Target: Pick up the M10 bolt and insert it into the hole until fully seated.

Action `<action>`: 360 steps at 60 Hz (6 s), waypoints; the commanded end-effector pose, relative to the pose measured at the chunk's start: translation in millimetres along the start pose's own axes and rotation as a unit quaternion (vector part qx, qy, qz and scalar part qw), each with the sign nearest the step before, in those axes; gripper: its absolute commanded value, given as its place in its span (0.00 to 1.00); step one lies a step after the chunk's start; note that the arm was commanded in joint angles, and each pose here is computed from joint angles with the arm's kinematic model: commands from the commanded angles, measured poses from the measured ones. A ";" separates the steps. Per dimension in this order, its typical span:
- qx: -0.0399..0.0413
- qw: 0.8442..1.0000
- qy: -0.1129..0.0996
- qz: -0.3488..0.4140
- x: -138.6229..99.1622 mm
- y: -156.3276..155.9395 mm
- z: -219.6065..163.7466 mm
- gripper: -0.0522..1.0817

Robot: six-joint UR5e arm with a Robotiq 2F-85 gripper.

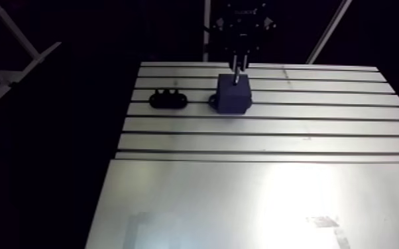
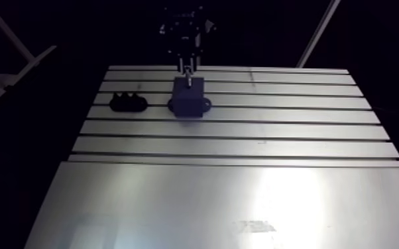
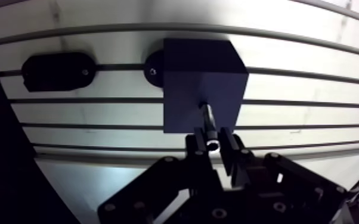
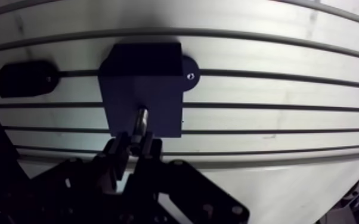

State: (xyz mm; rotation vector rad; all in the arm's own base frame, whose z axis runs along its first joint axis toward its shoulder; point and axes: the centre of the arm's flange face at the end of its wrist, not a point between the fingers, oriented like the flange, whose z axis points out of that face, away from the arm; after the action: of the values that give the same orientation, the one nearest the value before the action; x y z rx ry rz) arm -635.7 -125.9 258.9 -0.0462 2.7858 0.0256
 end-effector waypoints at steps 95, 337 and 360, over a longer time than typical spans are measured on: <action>-0.003 1.000 -0.006 -0.003 0.4 -3.6 6.5 1.00; -0.007 0.991 0.135 -0.009 -176.3 -13.5 -164.3 0.05; -0.009 0.989 0.146 -0.008 -172.7 -12.2 -161.6 0.06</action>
State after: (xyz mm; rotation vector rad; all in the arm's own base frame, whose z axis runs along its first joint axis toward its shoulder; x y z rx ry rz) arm -527.7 -137.4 469.5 -0.0811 3.0580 0.0386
